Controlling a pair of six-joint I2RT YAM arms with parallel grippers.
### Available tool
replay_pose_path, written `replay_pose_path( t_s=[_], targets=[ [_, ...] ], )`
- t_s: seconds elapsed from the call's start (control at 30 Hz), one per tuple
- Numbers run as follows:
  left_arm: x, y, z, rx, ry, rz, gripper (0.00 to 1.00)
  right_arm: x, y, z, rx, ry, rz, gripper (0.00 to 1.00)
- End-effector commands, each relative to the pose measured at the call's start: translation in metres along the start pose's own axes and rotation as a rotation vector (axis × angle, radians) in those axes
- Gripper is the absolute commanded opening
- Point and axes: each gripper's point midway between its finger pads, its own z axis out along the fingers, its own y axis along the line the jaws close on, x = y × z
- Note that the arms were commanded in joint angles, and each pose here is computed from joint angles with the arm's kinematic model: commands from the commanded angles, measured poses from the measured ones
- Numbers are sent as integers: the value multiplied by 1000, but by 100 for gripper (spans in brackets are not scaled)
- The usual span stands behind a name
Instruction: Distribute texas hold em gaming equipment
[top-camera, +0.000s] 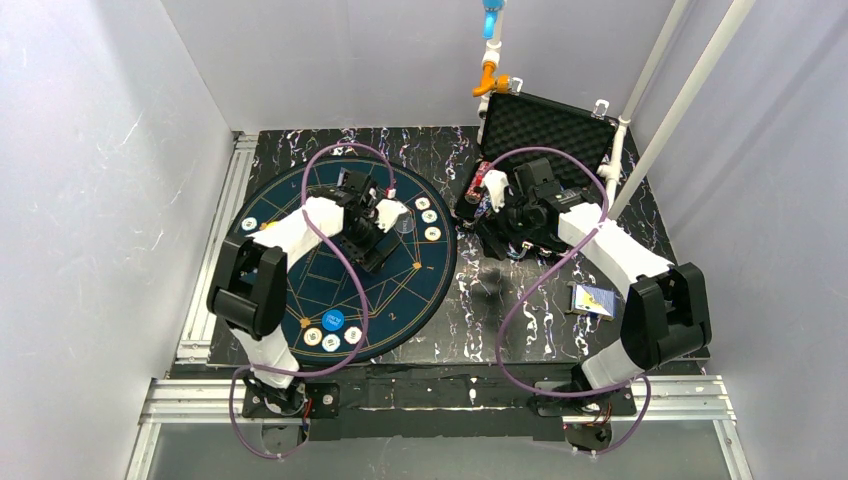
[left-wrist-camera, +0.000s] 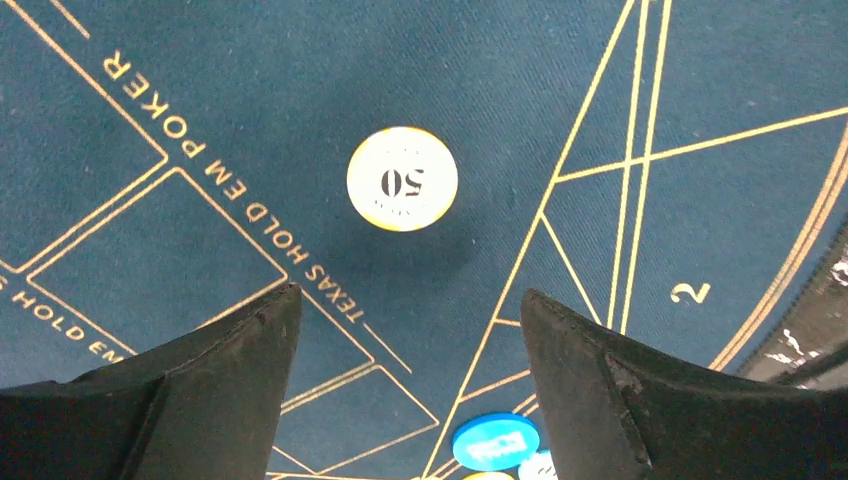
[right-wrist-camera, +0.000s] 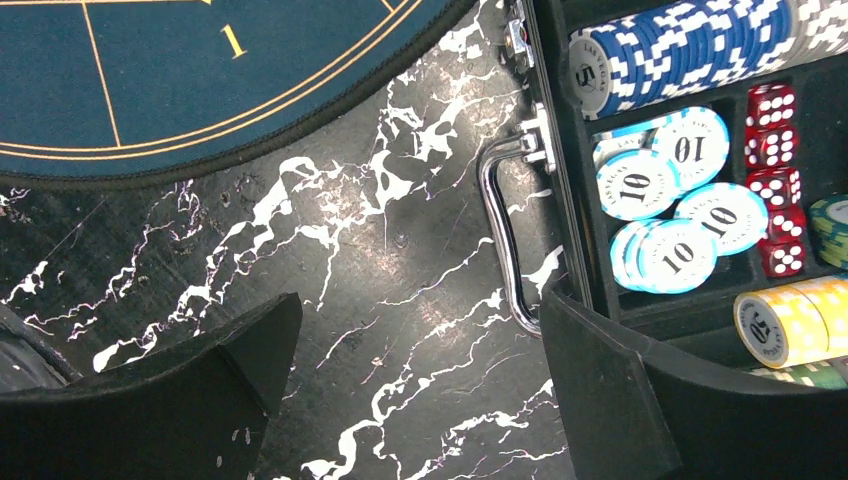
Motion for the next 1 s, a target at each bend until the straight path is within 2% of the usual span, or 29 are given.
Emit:
replay_pose_path(
  t_s=[0.0, 0.23, 0.5, 0.7, 0.97],
  targets=[
    [-17, 8, 8, -75, -15, 48, 78, -17, -2, -13, 15, -66, -42, 98],
    [-23, 12, 27, -75, 3, 54, 78, 4, -2, -2, 21, -60, -72, 98],
    [-28, 10, 44, -63, 16, 66, 76, 0, -7, -1, 45, -96, -56, 98],
    [-23, 7, 54, -48, 41, 71, 67, 2, -9, 0, 52, -97, -55, 98],
    [0, 5, 57, -53, 105, 77, 43, 2, -9, 1, 38, -97, -53, 98]
  ],
)
